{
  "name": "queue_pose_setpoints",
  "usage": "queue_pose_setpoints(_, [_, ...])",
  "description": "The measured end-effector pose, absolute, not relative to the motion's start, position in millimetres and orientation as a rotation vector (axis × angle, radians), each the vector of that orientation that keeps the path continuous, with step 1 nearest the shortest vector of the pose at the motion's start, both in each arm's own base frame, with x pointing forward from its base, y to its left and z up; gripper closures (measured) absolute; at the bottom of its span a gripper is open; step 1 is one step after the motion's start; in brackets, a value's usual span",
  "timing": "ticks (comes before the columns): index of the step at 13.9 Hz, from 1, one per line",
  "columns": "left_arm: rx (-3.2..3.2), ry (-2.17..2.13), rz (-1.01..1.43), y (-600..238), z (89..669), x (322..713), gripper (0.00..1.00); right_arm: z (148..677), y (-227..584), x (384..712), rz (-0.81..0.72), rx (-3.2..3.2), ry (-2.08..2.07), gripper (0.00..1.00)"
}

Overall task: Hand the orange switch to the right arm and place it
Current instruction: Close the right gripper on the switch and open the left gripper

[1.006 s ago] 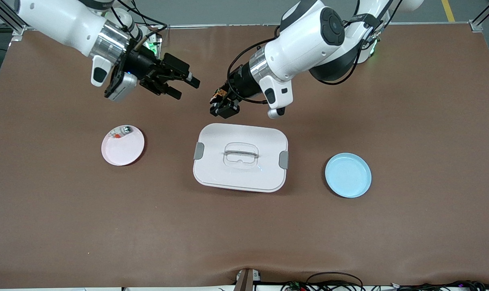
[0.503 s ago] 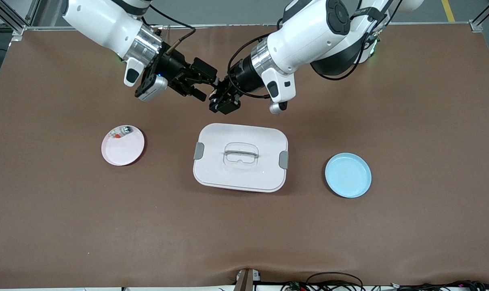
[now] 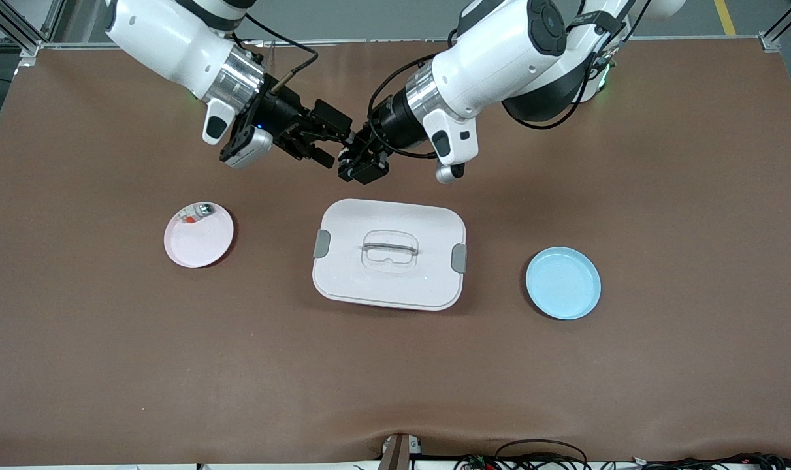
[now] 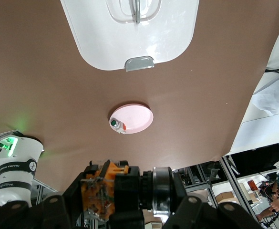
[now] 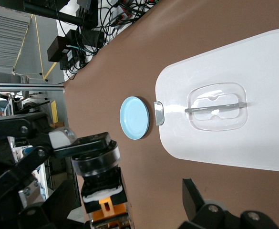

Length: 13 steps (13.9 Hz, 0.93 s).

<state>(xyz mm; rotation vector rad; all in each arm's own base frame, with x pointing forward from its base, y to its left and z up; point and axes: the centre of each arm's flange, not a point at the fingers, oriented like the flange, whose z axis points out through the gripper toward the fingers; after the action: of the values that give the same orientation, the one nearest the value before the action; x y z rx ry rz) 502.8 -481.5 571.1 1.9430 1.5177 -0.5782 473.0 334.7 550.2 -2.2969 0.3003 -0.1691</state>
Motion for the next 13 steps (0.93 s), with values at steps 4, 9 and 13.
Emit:
queue_pose_setpoints(4, [1.952, 1.516, -0.583, -484.8, 568.2, 499.6, 0.28, 549.5, 343.2, 469.9, -0.173, -2.295, 0.288, 0.46])
queue_pose_setpoints(9, [1.959, 1.521, -0.59, -485.4, 565.8, 498.6, 0.28, 551.4, 346.0, 468.4, -0.181, -2.297, 0.262, 0.64])
queue_pose_setpoints(13, [1.96, 1.523, -0.591, -485.1, 564.7, 498.7, 0.26, 549.2, 346.7, 468.8, -0.172, -2.297, 0.274, 0.64])
